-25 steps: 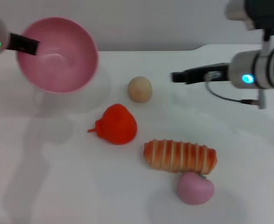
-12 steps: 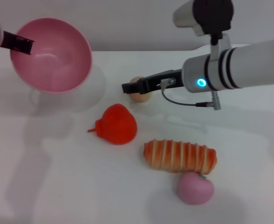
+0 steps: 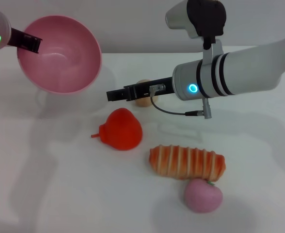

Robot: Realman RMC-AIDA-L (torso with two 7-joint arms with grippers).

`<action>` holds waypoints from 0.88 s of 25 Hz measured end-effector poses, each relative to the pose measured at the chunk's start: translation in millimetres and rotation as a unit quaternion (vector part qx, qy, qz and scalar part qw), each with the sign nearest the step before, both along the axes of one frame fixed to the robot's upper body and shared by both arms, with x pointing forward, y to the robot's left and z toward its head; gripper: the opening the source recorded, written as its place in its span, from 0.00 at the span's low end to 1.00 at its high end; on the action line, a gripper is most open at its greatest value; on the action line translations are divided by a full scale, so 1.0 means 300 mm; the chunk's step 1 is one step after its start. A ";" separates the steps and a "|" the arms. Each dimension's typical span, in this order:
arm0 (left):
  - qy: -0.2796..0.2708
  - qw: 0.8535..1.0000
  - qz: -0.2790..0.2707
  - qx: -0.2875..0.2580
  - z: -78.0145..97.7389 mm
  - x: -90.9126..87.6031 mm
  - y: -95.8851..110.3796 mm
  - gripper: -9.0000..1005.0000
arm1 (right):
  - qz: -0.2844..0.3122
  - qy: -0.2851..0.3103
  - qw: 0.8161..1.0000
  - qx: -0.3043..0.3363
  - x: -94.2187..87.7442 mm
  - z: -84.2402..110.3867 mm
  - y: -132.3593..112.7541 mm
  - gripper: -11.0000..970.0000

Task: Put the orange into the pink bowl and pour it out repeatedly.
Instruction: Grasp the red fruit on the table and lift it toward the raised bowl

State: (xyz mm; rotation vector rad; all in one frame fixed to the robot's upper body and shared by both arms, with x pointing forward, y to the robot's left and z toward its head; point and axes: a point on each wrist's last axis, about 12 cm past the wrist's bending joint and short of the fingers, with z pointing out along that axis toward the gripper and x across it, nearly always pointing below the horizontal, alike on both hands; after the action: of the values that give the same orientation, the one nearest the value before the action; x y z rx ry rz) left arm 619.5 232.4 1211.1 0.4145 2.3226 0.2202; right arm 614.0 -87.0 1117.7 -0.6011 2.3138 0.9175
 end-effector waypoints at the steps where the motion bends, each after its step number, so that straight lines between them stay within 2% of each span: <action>1: 0.000 1.000 0.000 0.000 0.000 0.000 0.000 0.05 | 0.000 0.005 1.000 0.005 -0.002 -0.001 0.002 0.61; 13: 0.000 1.000 -0.002 0.001 -0.001 -0.001 -0.005 0.05 | -0.017 0.039 0.999 -0.006 -0.002 -0.058 -0.017 0.61; 22: 0.001 1.000 -0.008 0.004 -0.004 -0.002 -0.015 0.05 | -0.022 0.040 0.999 -0.024 0.008 -0.079 -0.005 0.61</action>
State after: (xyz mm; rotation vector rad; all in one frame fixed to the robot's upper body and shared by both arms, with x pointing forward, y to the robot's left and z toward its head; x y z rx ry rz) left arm 618.9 228.0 1209.8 0.4364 2.3199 0.2209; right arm 616.5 -88.5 1093.9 -0.5392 2.4161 0.8834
